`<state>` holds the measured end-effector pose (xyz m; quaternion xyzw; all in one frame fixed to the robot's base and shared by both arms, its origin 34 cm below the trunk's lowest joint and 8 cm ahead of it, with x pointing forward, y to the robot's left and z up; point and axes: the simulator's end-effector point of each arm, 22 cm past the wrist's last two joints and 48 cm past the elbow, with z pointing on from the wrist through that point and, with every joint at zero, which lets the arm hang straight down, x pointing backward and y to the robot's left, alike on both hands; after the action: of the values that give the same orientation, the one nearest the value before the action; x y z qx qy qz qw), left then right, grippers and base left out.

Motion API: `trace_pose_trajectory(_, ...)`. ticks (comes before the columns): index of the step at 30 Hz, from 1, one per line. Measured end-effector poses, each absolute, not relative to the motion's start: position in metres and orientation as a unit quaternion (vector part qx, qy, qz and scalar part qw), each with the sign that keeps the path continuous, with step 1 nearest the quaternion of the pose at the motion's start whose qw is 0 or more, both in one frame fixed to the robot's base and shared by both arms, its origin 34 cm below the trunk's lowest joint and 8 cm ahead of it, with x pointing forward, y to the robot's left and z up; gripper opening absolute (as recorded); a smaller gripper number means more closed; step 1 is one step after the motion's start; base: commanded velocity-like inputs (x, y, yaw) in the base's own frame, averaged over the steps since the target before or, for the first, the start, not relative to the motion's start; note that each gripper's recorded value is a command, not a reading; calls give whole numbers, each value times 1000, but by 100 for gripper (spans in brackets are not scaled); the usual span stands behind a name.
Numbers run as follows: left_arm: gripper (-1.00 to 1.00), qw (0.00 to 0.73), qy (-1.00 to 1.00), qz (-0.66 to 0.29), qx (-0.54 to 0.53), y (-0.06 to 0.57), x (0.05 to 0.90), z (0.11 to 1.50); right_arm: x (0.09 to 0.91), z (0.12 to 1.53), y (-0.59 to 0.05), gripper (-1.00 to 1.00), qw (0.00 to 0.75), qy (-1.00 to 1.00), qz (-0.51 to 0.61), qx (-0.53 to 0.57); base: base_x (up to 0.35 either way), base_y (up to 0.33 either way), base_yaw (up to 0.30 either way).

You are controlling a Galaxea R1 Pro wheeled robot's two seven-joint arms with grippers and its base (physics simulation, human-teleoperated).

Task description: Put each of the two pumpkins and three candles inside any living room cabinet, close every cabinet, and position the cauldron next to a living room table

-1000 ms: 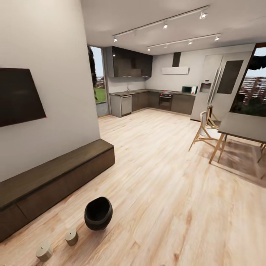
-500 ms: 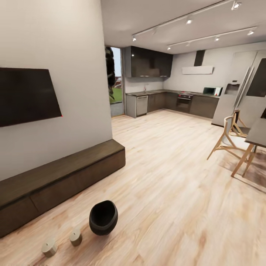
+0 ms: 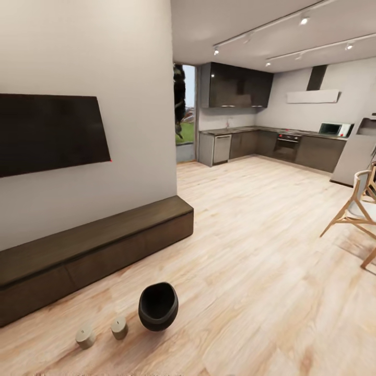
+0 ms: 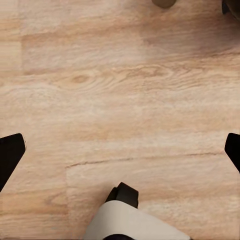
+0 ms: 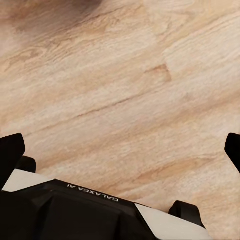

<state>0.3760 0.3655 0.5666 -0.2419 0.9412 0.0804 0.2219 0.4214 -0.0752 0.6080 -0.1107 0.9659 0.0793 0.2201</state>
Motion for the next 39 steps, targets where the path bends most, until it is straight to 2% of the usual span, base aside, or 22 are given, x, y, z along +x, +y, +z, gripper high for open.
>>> trace_pose_trajectory(6,100,219,942,81,-242,366,374,565,419,606,-75,100,217,967,81,-110,120,-93,151)
trace_pose_trajectory(22,100,233,944,77,-219,355,382,567,407,596,-75,100,221,965,84,-110,97,-66,5)
trace_pose_trajectory(39,100,234,948,73,-204,348,384,567,407,596,-77,100,222,966,84,-102,7,-3,0)
